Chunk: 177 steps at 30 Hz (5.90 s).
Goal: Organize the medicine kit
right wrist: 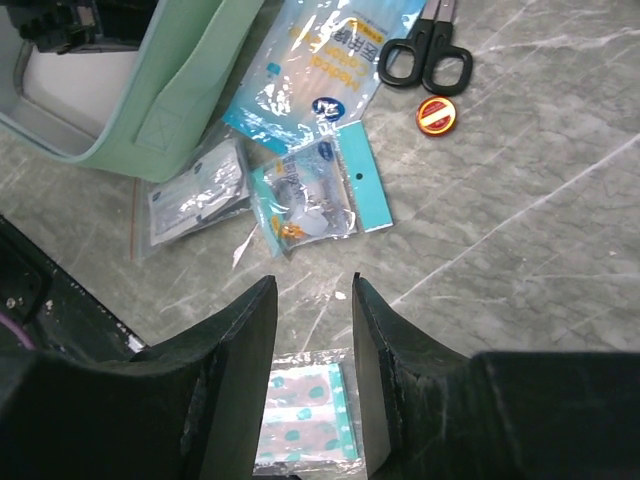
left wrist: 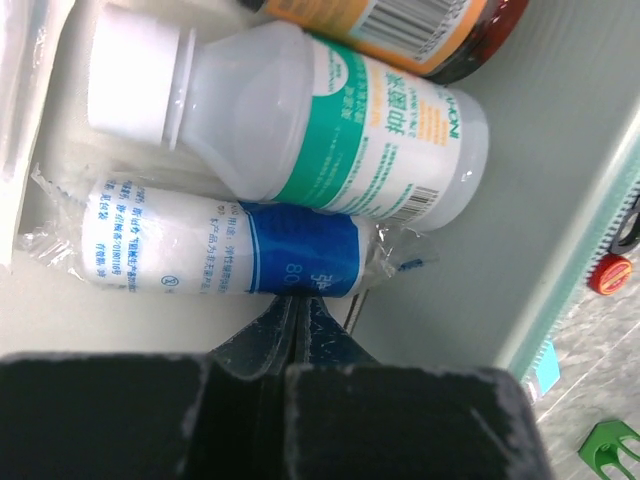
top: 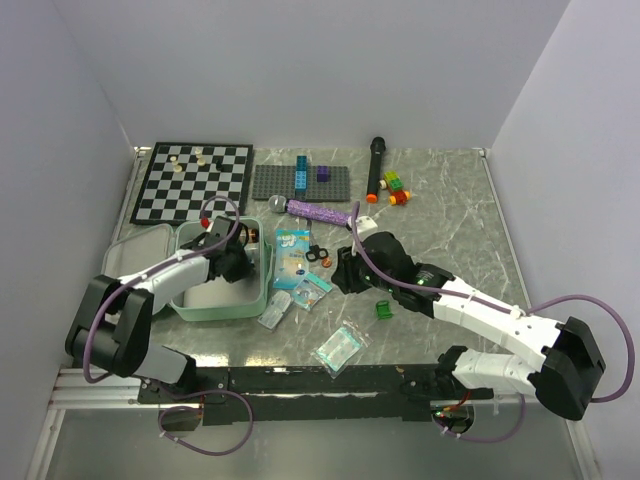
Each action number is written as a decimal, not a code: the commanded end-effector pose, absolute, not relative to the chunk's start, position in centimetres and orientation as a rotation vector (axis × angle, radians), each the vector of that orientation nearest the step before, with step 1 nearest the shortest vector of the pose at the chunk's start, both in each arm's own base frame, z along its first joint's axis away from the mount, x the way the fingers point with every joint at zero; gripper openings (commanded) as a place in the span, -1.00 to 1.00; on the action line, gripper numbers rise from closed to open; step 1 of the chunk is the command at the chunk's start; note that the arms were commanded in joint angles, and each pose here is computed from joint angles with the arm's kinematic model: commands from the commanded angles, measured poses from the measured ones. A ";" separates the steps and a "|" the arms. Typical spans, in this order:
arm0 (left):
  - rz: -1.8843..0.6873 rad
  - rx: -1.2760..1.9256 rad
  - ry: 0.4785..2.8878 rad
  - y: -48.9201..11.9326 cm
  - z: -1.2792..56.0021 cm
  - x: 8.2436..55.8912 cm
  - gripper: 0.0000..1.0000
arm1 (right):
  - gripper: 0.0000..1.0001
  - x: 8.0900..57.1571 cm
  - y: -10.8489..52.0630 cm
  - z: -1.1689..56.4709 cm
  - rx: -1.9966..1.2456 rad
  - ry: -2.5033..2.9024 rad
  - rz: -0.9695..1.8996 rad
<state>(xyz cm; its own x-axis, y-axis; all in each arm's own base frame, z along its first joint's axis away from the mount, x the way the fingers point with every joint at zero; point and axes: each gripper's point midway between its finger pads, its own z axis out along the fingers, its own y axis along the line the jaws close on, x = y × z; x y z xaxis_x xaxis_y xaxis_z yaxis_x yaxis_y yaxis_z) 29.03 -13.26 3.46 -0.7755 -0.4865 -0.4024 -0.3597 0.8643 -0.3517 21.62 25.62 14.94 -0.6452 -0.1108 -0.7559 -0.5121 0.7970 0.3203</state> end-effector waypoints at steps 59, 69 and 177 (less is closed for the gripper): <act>-0.442 -0.698 1.989 -7.3 18.3 24.8 0.12 | 0.15 35.7 38.5 9.2 -0.300 2.471 0.738; -0.430 -0.710 2.012 -7.4 17.5 25.1 0.10 | 0.15 35.1 36.6 3.1 -0.253 2.630 0.408; -0.475 -0.952 1.596 -1.7 27.8 20.9 0.10 | -0.71 21.5 52.1 17.6 -1.365 2.003 1.218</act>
